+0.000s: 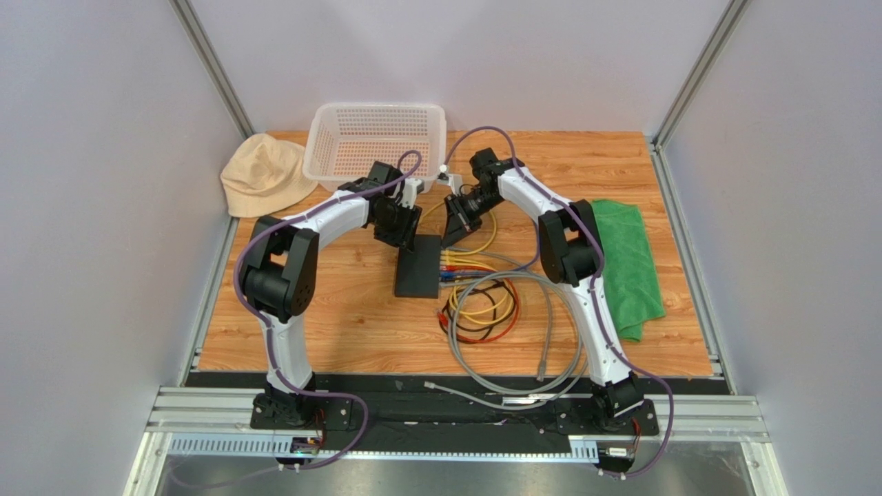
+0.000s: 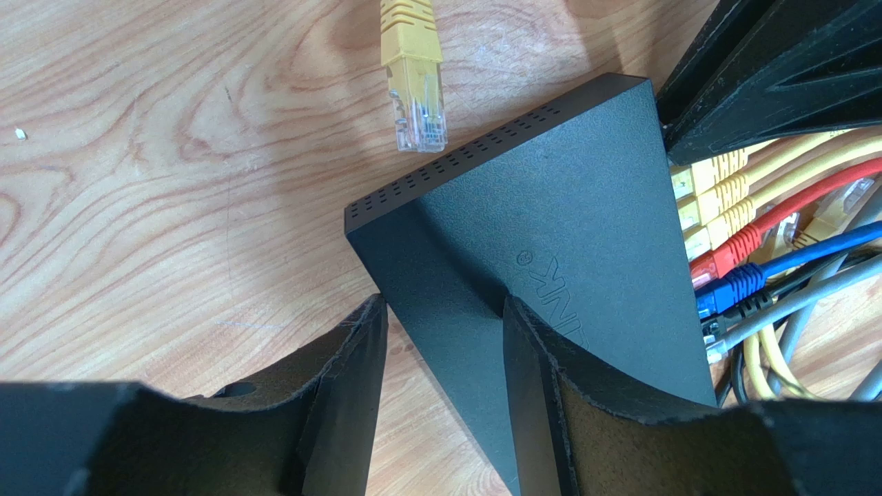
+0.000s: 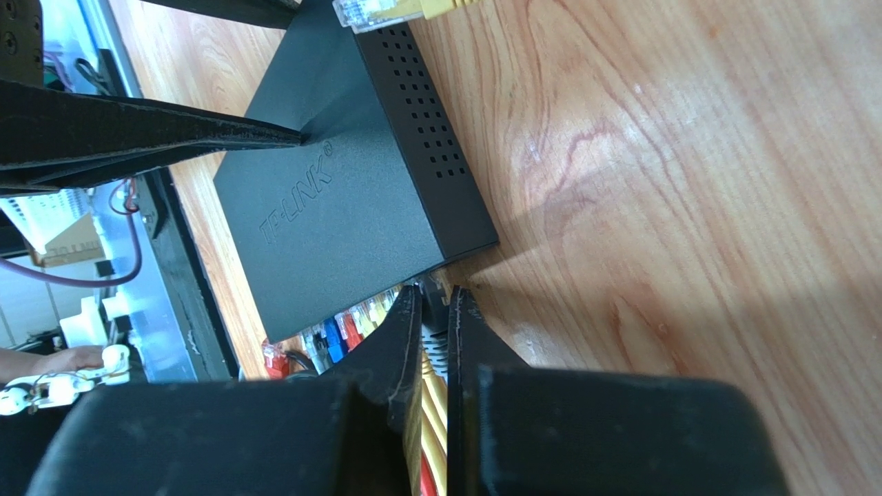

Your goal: Pull the plug from the switch port

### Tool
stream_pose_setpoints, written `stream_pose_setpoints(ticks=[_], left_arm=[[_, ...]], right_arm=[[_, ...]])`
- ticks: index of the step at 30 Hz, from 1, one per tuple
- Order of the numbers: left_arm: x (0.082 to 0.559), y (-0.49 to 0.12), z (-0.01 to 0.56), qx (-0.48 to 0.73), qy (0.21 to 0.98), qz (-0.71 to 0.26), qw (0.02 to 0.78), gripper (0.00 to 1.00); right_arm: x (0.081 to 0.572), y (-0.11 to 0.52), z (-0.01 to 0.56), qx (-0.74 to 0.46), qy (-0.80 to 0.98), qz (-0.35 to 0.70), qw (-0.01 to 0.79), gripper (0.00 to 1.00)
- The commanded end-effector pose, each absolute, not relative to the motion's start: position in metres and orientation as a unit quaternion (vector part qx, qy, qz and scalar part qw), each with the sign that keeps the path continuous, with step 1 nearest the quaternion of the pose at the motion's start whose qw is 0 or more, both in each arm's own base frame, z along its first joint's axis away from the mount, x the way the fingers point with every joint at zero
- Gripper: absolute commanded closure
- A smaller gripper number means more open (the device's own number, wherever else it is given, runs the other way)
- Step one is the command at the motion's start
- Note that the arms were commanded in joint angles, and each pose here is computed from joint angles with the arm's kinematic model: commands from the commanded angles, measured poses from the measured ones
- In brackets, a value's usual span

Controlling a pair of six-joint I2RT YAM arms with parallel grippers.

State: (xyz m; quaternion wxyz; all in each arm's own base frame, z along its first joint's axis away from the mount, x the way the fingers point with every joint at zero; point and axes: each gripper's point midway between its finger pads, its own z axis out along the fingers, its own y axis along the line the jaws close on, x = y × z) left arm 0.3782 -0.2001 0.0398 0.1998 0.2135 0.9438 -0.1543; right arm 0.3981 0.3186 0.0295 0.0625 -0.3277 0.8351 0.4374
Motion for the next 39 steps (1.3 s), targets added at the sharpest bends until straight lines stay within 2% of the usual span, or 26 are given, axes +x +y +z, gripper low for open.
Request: stream_pose_setpoints(ticks=[1,11,18,22,23,27,30,34,39], left_arm=[[0.369,-0.197,0.017,0.229,0.948,-0.14,0.171,0.48],[0.369,-0.198,0.017,0.232,0.947,-0.14,0.171,0.48],[0.369,-0.199,0.017,0.233,0.947,-0.142,0.17,0.48],[0.368,-0.2,0.017,0.235,0.947,-0.141,0.169,0.48],[0.368,-0.2,0.018,0.236,0.946,-0.141,0.171,0.48],[0.368,-0.199,0.017,0.236,0.947,-0.14,0.17,0.48],[0.368,-0.2,0.017,0.236,0.946,-0.141,0.171,0.48],[0.369,-0.2,0.018,0.24,0.945,-0.138,0.172,0.48],[0.368,-0.201,0.018,0.243,0.945,-0.138,0.172,0.48]], right_arm=[[0.386,0.282,-0.022,-0.336,0.881,0.334,0.008,1.0],[0.368,0.284,0.001,-0.332,0.846,0.417,-0.02,1.0],[0.368,0.281,0.003,-0.328,0.848,0.416,-0.025,1.0],[0.381,0.276,-0.003,-0.321,0.869,0.376,-0.011,1.0],[0.391,0.27,-0.011,-0.319,0.886,0.335,0.002,1.0],[0.385,0.262,-0.013,-0.317,0.899,0.303,-0.004,1.0],[0.38,0.248,-0.028,-0.264,0.928,0.261,-0.024,1.0],[0.362,0.265,-0.012,-0.237,0.91,0.337,-0.046,1.0],[0.371,0.273,-0.006,-0.274,0.888,0.367,-0.037,1.0]])
